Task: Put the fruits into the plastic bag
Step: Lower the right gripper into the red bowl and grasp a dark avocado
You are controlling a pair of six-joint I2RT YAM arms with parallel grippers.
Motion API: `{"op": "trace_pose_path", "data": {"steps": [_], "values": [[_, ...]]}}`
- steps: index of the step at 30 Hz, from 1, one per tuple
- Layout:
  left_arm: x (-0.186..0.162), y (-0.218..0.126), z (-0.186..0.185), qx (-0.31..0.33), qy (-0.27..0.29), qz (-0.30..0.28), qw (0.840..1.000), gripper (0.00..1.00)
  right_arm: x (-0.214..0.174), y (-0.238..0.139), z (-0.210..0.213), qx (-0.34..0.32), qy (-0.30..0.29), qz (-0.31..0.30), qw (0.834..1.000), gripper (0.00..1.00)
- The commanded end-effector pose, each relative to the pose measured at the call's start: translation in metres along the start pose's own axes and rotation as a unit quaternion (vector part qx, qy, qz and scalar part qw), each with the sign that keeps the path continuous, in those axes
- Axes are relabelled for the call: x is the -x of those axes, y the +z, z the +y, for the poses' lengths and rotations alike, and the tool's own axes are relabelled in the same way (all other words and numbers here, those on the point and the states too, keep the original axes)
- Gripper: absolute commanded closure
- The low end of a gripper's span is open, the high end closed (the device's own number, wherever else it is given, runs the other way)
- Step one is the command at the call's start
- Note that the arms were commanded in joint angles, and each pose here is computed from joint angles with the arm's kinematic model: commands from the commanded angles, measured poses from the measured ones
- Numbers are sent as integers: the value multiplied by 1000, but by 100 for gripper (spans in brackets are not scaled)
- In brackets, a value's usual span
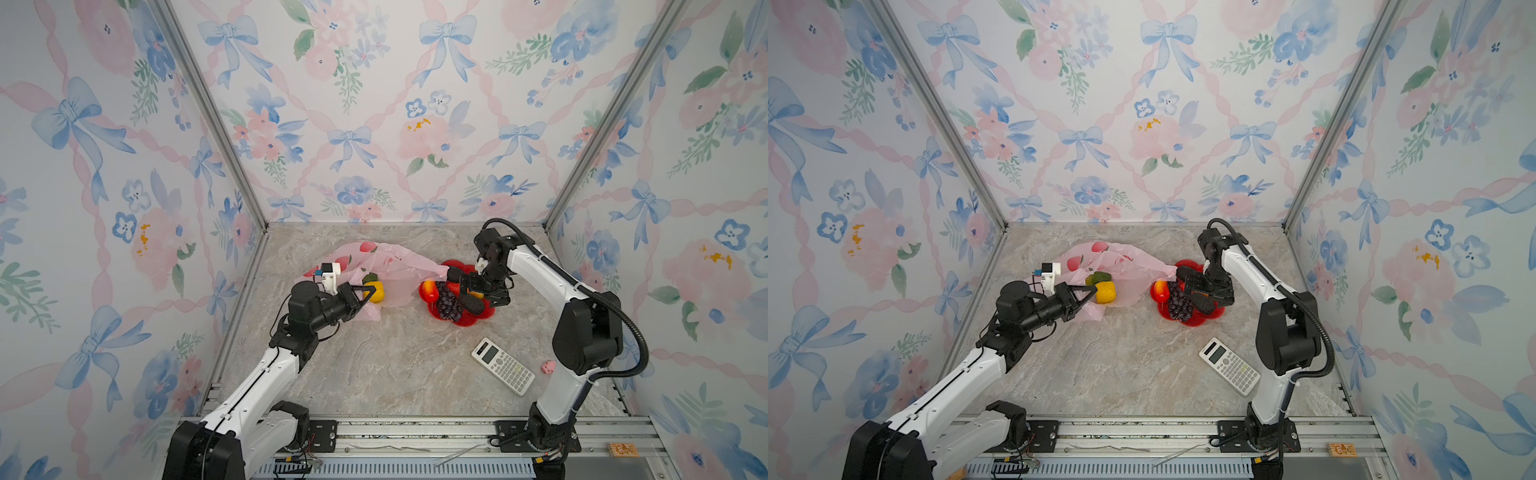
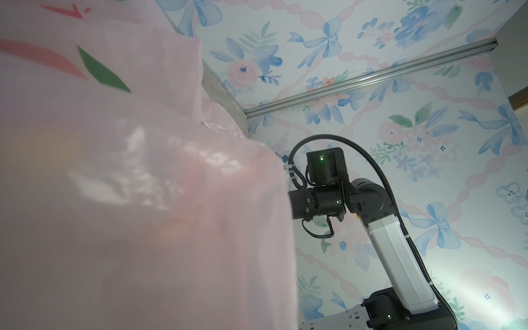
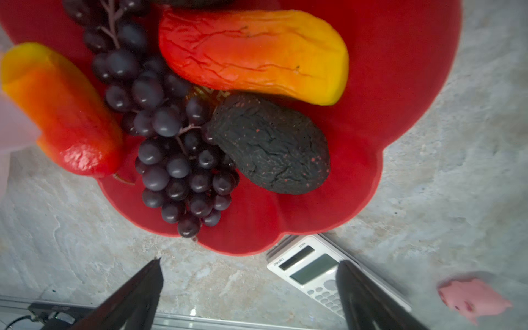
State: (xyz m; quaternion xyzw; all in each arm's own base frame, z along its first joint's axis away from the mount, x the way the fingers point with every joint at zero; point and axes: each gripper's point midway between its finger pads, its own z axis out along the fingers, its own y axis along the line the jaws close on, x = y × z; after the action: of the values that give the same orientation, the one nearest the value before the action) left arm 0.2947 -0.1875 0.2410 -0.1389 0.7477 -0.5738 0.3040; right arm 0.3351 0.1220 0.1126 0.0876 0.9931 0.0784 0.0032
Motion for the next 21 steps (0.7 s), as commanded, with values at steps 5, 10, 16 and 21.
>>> {"op": "trace_pose_path", "data": {"steps": [5, 10, 16, 21], "values": [[3, -1, 4, 5, 0, -8, 1000, 100, 25, 11, 7, 34, 110, -41, 993, 4], [3, -1, 4, 6, 1, -7, 1000, 100, 31, 19, -1, 28, 143, -50, 988, 4], [4, -1, 9, 10, -3, -6, 1000, 100, 36, 26, -6, 16, 165, -54, 985, 4], [6, 0, 10, 11, -3, -4, 1000, 100, 38, 34, -7, 14, 177, -54, 983, 4]]}}
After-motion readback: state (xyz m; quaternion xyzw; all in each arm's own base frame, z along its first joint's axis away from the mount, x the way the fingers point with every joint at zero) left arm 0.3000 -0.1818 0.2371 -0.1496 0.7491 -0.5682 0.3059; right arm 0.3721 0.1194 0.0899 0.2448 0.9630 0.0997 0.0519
